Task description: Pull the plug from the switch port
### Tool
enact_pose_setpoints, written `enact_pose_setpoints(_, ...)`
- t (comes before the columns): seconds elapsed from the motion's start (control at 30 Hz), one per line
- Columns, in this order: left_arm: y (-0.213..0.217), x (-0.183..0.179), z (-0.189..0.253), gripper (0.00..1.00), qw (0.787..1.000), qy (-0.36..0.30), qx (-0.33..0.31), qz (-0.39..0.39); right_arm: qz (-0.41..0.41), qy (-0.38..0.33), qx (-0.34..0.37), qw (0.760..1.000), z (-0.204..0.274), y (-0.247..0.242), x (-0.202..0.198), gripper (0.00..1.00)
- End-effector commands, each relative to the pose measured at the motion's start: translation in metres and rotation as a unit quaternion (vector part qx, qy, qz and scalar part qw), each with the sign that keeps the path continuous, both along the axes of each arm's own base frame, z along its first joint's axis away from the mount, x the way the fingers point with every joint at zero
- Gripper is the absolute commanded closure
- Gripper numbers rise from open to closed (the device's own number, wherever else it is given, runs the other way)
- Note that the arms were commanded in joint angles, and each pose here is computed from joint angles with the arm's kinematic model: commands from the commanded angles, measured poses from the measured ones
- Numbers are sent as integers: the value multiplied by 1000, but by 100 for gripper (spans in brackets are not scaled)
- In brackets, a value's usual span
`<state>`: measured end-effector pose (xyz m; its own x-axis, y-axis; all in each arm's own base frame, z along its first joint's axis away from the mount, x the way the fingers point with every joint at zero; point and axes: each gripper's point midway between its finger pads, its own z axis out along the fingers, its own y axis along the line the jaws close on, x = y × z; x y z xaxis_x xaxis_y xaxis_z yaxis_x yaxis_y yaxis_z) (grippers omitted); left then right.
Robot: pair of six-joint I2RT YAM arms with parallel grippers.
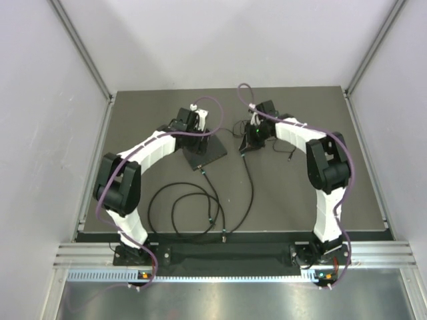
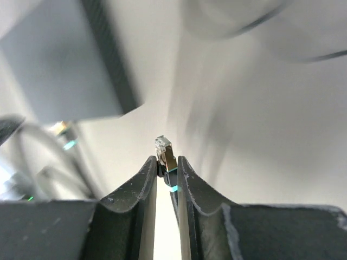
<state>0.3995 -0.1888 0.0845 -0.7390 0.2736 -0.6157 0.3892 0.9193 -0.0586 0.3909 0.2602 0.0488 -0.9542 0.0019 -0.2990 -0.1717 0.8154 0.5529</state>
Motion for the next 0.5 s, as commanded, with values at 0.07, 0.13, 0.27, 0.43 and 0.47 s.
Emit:
enact_pose_setpoints(0.07,5,-1,39,28,999,-22,-37,29,-57,-129,-200,970,38,-94,47,100)
enact_pose_setpoints(0.13,7,-3,46,28,998,-31,-41,31,-70,-140,-255,954,37,-118,52,100)
enact_pose_setpoints(0.27,14,-7,51,28,998,-31,-35,33,-96,-139,-345,923,29,-157,50,100)
enact_pose_setpoints(0.43,21,-14,55,28,998,-34,-32,33,-113,-137,-380,908,22,-181,50,100)
enact_pose_setpoints(0.47,22,-15,55,28,998,-34,-31,33,-109,-137,-373,911,21,-177,51,100)
